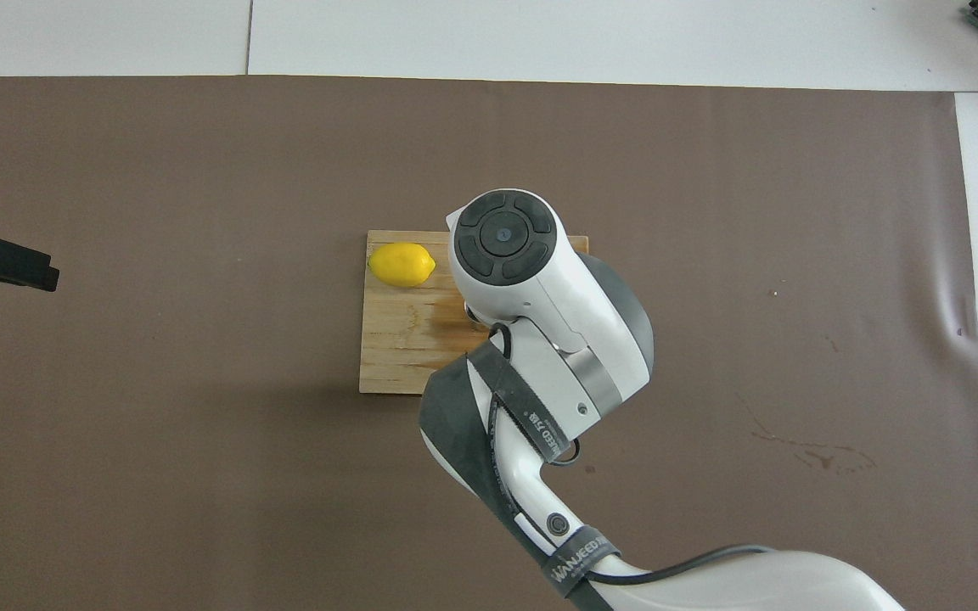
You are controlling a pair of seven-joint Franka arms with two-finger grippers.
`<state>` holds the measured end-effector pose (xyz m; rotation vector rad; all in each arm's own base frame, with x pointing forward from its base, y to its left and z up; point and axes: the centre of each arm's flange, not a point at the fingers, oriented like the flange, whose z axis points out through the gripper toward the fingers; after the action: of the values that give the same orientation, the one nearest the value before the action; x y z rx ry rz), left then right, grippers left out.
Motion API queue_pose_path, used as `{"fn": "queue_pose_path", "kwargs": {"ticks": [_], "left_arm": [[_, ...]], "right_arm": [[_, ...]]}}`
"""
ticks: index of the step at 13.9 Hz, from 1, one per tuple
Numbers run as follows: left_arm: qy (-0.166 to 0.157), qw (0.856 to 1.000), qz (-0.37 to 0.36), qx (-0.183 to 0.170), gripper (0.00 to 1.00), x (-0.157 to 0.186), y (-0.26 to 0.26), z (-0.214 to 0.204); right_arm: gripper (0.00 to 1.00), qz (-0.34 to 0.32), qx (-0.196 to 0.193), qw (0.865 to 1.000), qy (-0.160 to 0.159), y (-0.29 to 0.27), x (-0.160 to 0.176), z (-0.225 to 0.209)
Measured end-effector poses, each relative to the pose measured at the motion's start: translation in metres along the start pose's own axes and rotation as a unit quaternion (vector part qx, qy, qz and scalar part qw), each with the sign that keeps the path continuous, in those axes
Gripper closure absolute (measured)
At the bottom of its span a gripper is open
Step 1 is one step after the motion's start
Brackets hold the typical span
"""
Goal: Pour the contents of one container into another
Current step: 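Hold the clear glass tipped further over the metal cup with the right gripper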
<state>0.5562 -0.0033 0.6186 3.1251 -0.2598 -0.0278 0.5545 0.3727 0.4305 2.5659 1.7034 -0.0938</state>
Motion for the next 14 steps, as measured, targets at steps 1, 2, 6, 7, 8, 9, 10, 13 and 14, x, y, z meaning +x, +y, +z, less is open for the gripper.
{"fn": "queue_pose_path", "kwargs": {"ticks": [1,2,6,7,8,9,10,13,14], "left_arm": [[0.0,1.0,0.0,0.0,0.0,0.0,0.0,0.0],[0.0,1.0,0.0,0.0,0.0,0.0,0.0,0.0],[0.0,1.0,0.0,0.0,0.0,0.0,0.0,0.0],[0.0,1.0,0.0,0.0,0.0,0.0,0.0,0.0],[0.0,1.0,0.0,0.0,0.0,0.0,0.0,0.0],[0.0,1.0,0.0,0.0,0.0,0.0,0.0,0.0],[0.0,1.0,0.0,0.0,0.0,0.0,0.0,0.0],[0.0,1.0,0.0,0.0,0.0,0.0,0.0,0.0],[0.0,1.0,0.0,0.0,0.0,0.0,0.0,0.0]], "right_arm": [[0.51,0.0,0.0,1.0,-0.001,0.0,0.0,0.001],[0.51,-0.001,0.001,1.0,-0.002,-0.001,0.001,0.002],[0.51,-0.011,-0.002,1.0,-0.005,-0.01,0.01,0.004],[0.51,-0.012,-0.003,1.0,-0.006,-0.01,0.011,0.004],[0.51,-0.012,-0.004,1.0,-0.006,-0.009,0.011,0.004],[0.51,-0.012,-0.006,1.0,-0.007,-0.009,0.011,0.004],[0.51,-0.013,-0.007,1.0,-0.008,-0.008,0.011,0.004],[0.51,-0.012,-0.012,1.0,-0.011,-0.006,0.009,0.003],[0.51,-0.012,-0.013,1.0,-0.011,-0.005,0.009,0.003]]}}
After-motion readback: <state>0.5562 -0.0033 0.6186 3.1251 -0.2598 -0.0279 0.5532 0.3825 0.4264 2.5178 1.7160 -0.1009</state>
